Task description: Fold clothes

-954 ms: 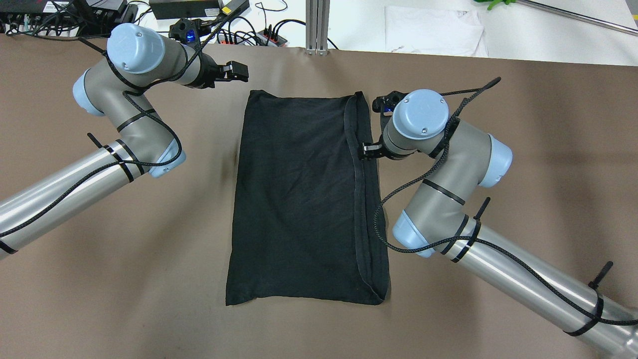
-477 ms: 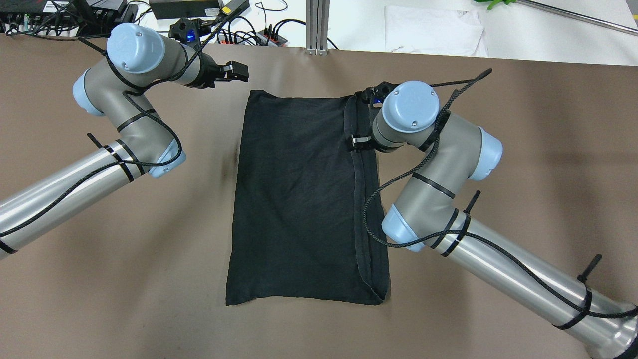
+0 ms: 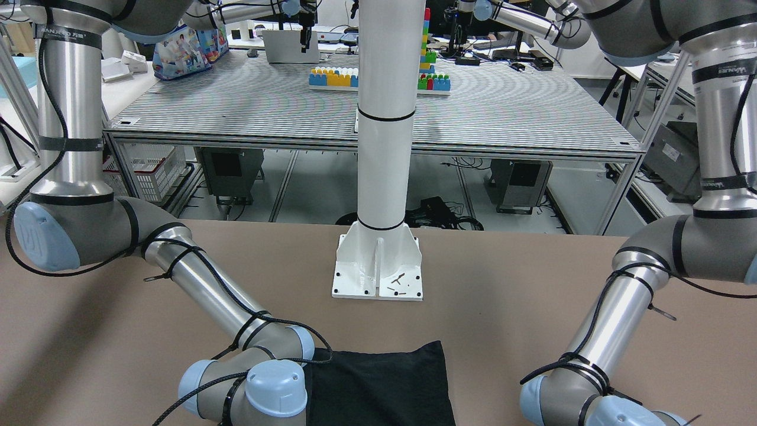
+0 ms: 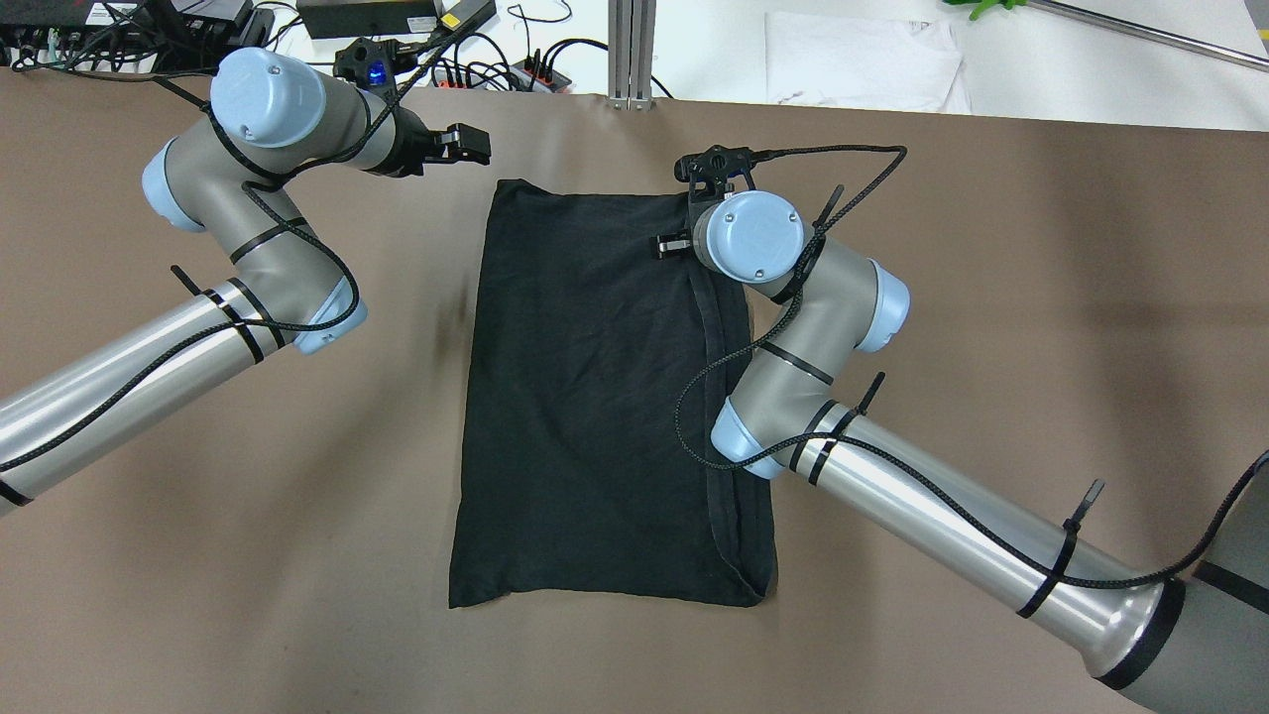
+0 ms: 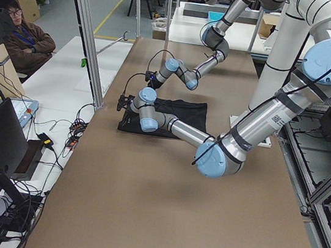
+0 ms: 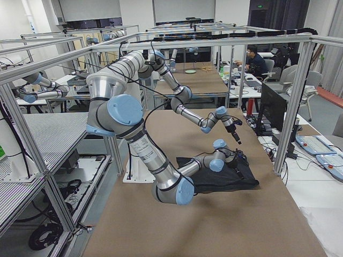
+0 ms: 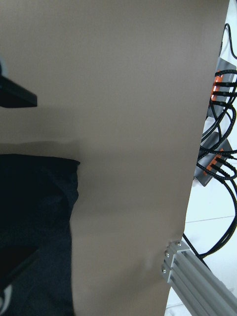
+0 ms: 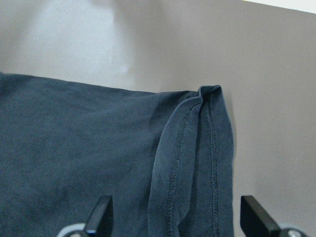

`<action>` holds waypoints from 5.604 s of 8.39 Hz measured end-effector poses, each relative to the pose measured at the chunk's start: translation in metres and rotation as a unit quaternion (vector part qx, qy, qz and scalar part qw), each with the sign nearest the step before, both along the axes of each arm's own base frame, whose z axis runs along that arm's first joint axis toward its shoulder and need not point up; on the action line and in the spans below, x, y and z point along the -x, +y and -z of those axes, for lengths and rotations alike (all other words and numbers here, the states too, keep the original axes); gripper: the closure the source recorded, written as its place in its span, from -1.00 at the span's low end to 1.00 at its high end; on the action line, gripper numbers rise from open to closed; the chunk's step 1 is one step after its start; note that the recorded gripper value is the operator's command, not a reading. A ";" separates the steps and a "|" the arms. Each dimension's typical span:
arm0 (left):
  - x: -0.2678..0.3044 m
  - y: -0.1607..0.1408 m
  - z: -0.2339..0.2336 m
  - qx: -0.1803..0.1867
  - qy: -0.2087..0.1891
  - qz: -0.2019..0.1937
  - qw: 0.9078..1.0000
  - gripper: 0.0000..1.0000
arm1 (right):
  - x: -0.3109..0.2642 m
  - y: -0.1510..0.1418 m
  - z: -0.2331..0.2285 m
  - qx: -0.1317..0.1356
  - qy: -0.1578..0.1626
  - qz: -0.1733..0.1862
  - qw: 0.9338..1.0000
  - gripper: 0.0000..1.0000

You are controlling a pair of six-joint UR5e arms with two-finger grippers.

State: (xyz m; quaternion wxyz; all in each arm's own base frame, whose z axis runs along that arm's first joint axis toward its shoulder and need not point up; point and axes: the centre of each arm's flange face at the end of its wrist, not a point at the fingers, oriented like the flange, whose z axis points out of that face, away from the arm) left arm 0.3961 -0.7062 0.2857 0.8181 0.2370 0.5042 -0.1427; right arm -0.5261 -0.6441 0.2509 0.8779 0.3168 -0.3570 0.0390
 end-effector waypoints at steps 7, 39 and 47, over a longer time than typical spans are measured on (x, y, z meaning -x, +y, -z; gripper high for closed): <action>-0.001 -0.001 -0.004 0.002 -0.004 0.000 1.000 -1.00 | 0.047 -0.008 -0.009 -0.010 0.038 -0.026 0.999 -0.31; 0.001 -0.004 -0.012 0.009 -0.007 0.002 1.000 -1.00 | 0.020 -0.020 -0.016 0.001 0.020 -0.027 0.999 -0.01; -0.002 -0.003 -0.012 0.013 -0.005 0.002 1.000 -1.00 | 0.007 -0.026 -0.032 0.001 0.037 -0.029 0.999 0.72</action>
